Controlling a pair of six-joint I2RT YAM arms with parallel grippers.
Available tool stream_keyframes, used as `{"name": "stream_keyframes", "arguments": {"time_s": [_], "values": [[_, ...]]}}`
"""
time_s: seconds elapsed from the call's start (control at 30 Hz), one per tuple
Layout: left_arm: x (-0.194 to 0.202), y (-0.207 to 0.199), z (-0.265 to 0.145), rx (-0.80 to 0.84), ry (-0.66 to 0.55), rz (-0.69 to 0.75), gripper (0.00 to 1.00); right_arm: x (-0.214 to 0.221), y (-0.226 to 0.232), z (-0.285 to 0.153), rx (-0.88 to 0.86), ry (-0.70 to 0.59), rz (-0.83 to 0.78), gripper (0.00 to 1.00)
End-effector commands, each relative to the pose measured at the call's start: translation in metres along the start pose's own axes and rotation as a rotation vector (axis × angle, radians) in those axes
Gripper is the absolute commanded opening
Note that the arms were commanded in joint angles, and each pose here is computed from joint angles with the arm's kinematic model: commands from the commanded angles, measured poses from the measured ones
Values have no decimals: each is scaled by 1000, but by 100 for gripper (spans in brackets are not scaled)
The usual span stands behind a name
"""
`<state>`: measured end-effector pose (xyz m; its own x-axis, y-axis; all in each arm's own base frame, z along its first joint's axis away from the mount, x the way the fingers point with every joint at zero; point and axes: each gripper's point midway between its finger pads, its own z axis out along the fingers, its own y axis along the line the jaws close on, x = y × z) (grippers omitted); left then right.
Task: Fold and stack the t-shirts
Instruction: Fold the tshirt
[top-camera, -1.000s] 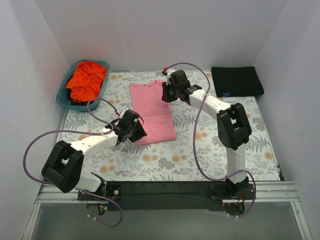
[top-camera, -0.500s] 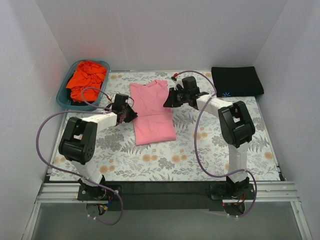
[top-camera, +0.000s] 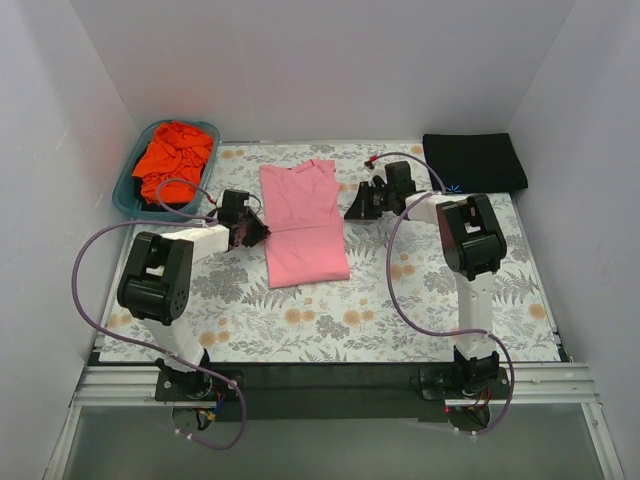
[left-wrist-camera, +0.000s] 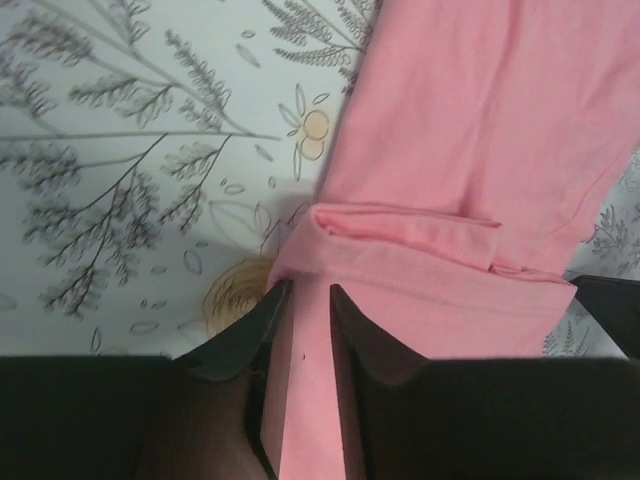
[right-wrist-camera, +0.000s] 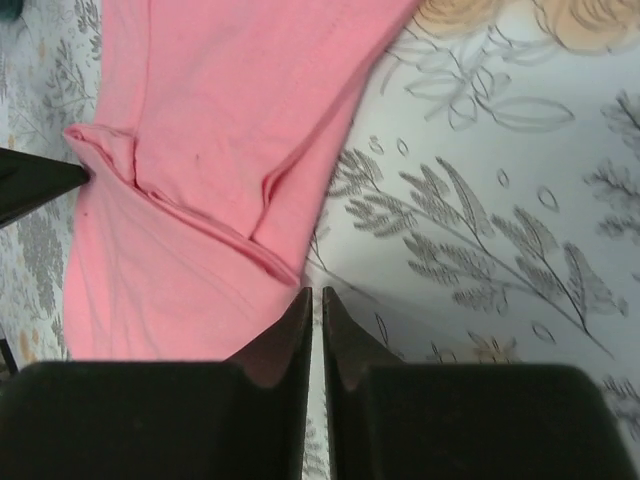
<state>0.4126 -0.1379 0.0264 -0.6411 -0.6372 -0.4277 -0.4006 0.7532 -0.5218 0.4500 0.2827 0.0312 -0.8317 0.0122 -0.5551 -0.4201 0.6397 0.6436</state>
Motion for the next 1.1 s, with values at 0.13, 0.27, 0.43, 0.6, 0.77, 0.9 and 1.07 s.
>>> {"name": "stream_keyframes", "arguments": {"time_s": [0.13,0.27,0.43,0.6,0.77,0.9,1.07], "values": [[-11,-18,-67,68,-68,71,37,-5,75,-55,-156,-70,-83,17],[22,-33,-102,168,-16,108,41,33,107,-69,-254,-25,-66,22],[86,-22,-113,207,139,100,36,84,119,-69,-297,50,-53,23],[113,29,-93,93,155,72,22,128,93,-62,-287,122,-13,22],[127,60,-87,-5,173,27,17,160,52,-60,-232,159,58,21],[120,71,-95,-57,128,14,16,155,45,-72,-209,126,59,20],[102,57,-121,-21,75,20,32,124,90,-86,-285,69,14,23]]}}
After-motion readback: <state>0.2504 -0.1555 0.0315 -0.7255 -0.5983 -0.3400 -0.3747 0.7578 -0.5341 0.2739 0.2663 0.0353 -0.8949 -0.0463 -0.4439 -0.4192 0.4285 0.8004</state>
